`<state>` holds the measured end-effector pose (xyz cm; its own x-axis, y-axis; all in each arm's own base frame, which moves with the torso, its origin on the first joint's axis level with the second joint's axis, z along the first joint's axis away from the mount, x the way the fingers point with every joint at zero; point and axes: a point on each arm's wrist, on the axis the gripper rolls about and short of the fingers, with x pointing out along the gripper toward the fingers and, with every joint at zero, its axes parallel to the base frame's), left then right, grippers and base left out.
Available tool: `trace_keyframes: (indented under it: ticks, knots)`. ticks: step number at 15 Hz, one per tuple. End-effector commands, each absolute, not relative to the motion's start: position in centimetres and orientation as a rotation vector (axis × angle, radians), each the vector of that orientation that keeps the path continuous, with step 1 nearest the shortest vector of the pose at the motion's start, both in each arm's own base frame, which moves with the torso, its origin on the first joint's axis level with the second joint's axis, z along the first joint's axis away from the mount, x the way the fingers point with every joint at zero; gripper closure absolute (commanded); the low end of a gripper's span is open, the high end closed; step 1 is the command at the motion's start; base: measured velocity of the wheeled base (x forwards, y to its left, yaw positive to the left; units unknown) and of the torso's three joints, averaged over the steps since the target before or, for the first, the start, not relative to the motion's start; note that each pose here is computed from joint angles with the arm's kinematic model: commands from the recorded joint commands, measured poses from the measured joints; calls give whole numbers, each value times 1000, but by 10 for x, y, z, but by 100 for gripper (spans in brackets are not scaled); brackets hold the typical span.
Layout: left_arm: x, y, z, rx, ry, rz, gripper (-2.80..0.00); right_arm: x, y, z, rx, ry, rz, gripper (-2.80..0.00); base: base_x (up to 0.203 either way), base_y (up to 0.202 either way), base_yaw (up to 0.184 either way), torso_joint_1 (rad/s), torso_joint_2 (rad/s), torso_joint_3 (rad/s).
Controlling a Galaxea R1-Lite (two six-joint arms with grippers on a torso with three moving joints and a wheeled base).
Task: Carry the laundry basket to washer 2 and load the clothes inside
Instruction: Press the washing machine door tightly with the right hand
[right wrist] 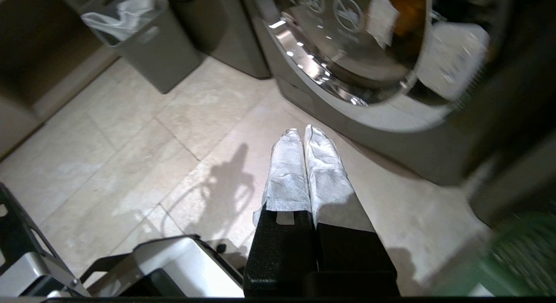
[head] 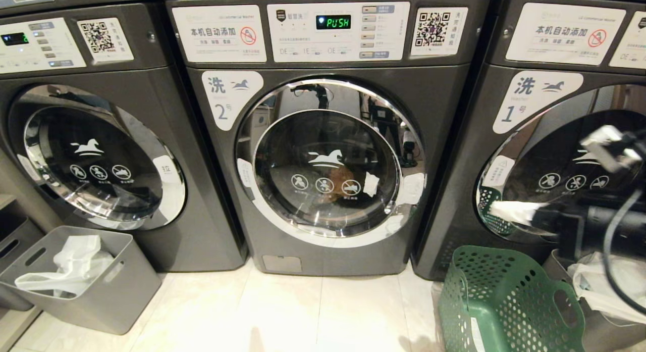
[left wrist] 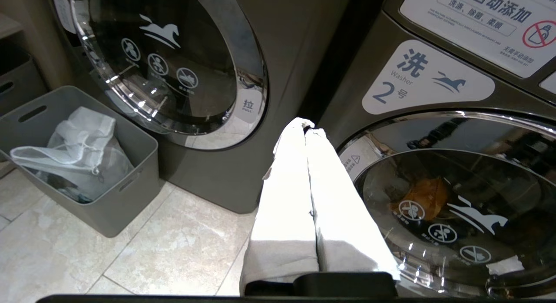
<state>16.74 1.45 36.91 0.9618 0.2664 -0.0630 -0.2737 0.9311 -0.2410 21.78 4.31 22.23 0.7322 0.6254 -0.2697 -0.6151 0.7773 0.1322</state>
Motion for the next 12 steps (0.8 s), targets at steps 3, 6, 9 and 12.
trace_keyframes:
  ticks: [3, 6, 9, 12]
  knots:
    - [138, 13, 378, -238, -14, 272, 0, 360, 107, 120, 95, 455, 872, 0, 0, 0, 0, 0, 0, 0]
    - [131, 12, 377, -236, -5, 273, 0, 408, 158, 98, 83, 315, 1009, 0, 0, 0, 0, 0, 0, 0]
    - [130, 13, 377, -237, -5, 275, 0, 404, 172, 112, 58, 252, 973, 0, 0, 0, 0, 0, 0, 0]
    - [126, 12, 375, -236, 10, 275, 0, 402, 166, 123, 54, 231, 933, 0, 0, 0, 0, 0, 0, 0]
